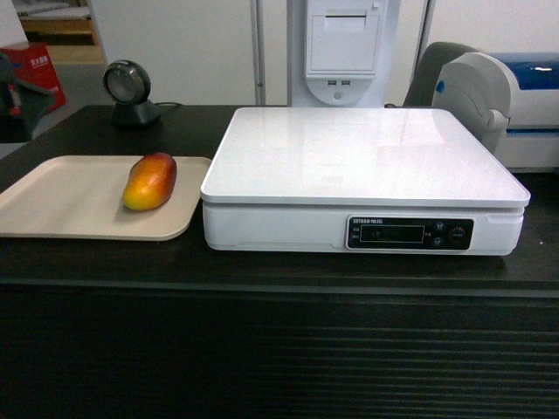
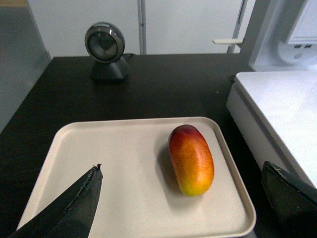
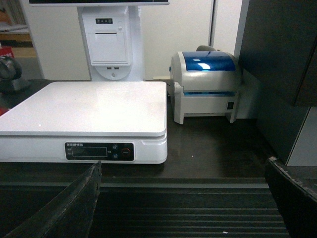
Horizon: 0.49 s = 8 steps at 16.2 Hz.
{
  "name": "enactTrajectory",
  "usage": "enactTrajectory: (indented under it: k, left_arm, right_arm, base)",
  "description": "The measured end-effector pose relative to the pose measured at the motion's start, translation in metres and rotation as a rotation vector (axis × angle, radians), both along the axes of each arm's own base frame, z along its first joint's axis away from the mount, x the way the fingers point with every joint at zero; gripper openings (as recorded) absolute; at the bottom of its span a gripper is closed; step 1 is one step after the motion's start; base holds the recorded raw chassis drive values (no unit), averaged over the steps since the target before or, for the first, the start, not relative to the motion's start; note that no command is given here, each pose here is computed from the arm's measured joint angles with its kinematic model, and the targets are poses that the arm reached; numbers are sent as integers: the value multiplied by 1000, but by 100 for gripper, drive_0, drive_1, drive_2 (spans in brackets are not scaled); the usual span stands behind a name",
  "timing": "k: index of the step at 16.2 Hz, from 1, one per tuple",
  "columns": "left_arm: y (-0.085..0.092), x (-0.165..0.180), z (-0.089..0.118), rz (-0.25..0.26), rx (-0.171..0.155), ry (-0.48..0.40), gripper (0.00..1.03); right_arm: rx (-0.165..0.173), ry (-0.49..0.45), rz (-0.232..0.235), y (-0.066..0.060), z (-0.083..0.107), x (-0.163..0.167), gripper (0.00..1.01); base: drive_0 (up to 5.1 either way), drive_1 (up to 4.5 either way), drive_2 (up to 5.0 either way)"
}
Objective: Place dark red mango on scale at checkout
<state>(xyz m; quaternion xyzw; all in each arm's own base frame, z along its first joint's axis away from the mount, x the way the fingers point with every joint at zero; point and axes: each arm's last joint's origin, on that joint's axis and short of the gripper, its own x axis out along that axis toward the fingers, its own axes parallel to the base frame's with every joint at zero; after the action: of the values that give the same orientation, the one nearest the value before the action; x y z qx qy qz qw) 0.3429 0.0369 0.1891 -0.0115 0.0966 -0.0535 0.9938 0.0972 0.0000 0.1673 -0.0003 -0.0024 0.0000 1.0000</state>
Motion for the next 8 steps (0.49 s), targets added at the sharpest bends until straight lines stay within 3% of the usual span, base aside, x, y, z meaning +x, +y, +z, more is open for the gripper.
enactTrajectory:
  k: [3, 8]
  left_arm:
    - [-1, 66, -12, -49, 5, 92, 98]
    - [-16, 127, -27, -110, 8, 210, 98]
  right_arm:
    - [0, 0, 0, 0, 0, 0, 98]
    - [0, 0, 0, 0, 0, 0, 98]
  base:
    - [0, 0, 0]
    - [0, 0, 0]
